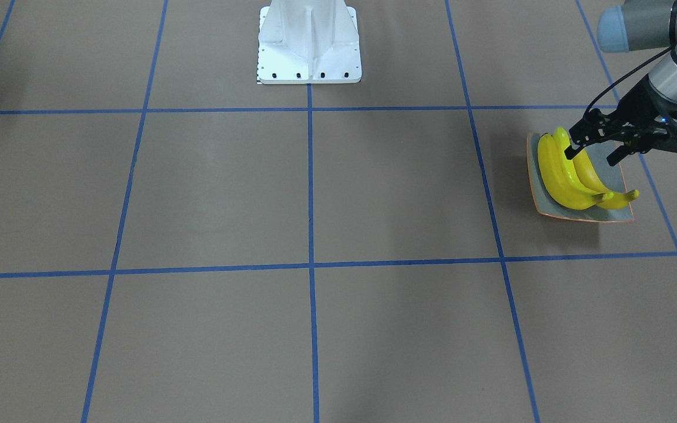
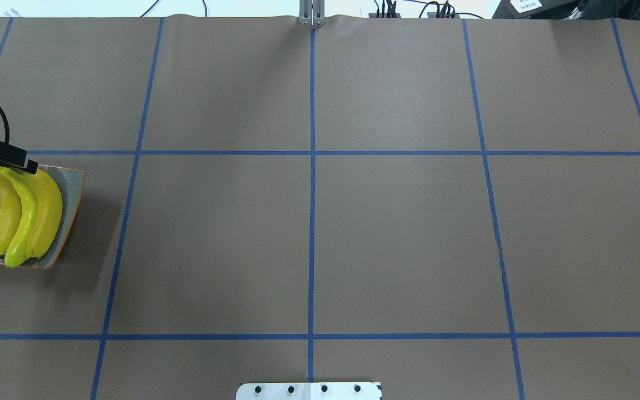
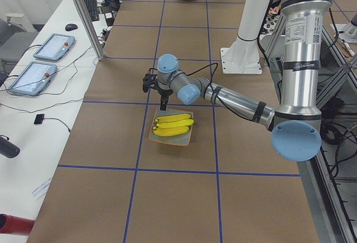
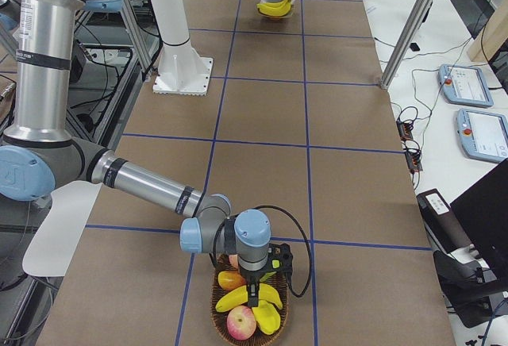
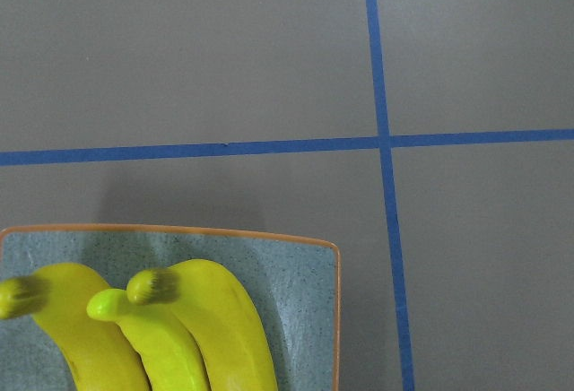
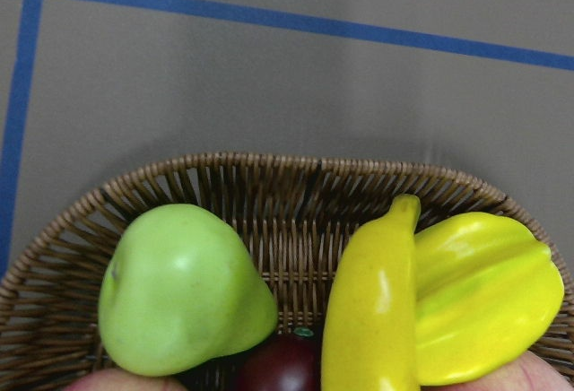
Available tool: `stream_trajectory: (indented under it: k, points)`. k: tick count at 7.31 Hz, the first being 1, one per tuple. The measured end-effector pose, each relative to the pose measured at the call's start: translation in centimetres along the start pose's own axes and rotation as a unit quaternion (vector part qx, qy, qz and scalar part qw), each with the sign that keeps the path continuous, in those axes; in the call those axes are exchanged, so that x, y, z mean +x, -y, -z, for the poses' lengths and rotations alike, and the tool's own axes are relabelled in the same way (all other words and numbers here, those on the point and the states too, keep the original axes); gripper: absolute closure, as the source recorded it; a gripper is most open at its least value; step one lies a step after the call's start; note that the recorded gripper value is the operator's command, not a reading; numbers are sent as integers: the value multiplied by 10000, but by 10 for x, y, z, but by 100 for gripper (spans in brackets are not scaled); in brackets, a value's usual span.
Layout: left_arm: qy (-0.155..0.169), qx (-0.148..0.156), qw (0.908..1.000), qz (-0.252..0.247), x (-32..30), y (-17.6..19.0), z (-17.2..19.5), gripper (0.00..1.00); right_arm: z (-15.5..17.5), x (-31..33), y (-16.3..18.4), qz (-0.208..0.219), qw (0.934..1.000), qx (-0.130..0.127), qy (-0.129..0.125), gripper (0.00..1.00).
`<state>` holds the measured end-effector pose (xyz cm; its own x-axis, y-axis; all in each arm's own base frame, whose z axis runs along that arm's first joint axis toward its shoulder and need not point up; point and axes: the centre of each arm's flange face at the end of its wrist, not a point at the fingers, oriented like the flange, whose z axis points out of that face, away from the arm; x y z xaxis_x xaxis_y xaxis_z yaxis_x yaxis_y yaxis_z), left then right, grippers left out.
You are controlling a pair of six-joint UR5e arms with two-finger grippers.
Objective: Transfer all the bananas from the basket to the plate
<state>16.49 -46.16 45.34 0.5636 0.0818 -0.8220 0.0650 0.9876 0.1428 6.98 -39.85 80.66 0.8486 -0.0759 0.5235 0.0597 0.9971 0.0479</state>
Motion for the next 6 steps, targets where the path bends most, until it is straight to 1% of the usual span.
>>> stream_trajectory:
  k: [2,3,4,5,6]
  points:
    - [2,9,10000,1,0,0,1,1,-12,-3,-2,35,9999,-141,-2,18]
    - [1,10,10000,1,0,0,1,1,-16,-4,-1,64,9998,-183,-3,27]
    - [-6,15,10000,-3,1,1,1,1,-20,-3,-1,102,9997,-222,-14,46]
    - [-16,22,10000,2,2,2,2,1,-24,-1,-2,181,9995,-255,-67,85]
    - [-26,32,10000,26,4,3,2,1,-25,1,-1,305,9991,-270,-131,100]
